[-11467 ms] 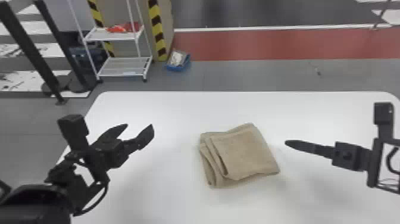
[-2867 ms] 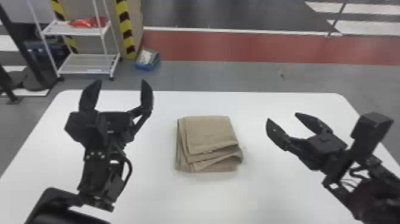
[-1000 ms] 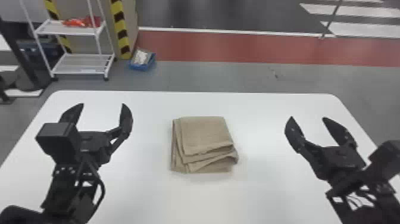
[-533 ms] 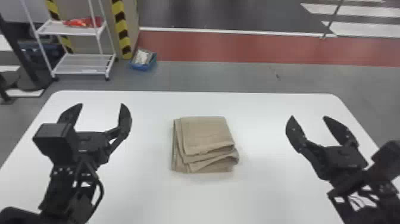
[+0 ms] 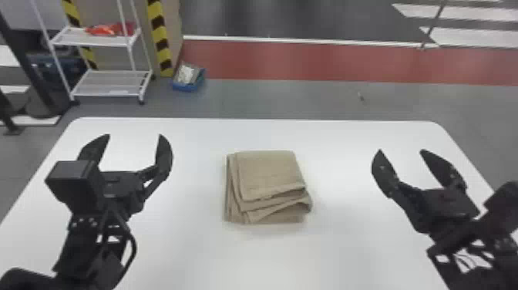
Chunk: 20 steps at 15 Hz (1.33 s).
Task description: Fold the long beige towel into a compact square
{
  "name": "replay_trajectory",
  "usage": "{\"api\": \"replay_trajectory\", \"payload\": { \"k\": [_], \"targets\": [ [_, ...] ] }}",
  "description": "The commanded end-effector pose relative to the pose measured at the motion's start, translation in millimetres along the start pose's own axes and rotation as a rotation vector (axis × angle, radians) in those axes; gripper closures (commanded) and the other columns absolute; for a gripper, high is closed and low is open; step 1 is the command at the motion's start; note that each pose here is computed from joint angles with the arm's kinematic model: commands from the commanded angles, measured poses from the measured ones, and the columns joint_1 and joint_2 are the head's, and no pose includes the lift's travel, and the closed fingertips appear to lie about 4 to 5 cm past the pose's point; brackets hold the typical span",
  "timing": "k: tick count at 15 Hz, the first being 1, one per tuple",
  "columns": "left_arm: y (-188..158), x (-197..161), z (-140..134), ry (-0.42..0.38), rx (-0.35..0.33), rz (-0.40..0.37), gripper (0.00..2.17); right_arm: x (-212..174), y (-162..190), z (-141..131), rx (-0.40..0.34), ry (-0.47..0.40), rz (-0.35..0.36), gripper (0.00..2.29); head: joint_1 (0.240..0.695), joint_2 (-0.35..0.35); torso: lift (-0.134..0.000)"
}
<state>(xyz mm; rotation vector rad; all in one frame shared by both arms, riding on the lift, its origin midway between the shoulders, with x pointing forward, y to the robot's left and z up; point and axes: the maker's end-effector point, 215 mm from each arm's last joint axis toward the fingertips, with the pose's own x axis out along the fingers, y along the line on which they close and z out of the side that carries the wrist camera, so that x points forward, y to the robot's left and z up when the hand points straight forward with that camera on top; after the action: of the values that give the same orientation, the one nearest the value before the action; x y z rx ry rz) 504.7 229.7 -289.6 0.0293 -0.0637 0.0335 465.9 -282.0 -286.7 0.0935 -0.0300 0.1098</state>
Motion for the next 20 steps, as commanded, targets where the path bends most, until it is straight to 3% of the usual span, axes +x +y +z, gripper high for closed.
{"api": "replay_trajectory", "payload": {
  "k": [1,15,20],
  "targets": [
    [0.0,0.0,0.0,0.000,0.000,0.000,0.04,1.1,1.3,0.7,0.001,-0.001,0.004,0.09,0.695,-0.060,-0.124],
    [-1.8,-8.6,8.1,-0.018,-0.001,-0.006,0.04,1.1,2.3,0.9,0.011,0.012,0.016,0.09,0.695,-0.059,-0.124],
    [-6.7,-9.8,9.4,-0.021,0.004,-0.017,0.04,0.6,-0.4,-10.4,0.013,0.053,0.011,0.09,0.695,-0.063,-0.124]
  ]
}}
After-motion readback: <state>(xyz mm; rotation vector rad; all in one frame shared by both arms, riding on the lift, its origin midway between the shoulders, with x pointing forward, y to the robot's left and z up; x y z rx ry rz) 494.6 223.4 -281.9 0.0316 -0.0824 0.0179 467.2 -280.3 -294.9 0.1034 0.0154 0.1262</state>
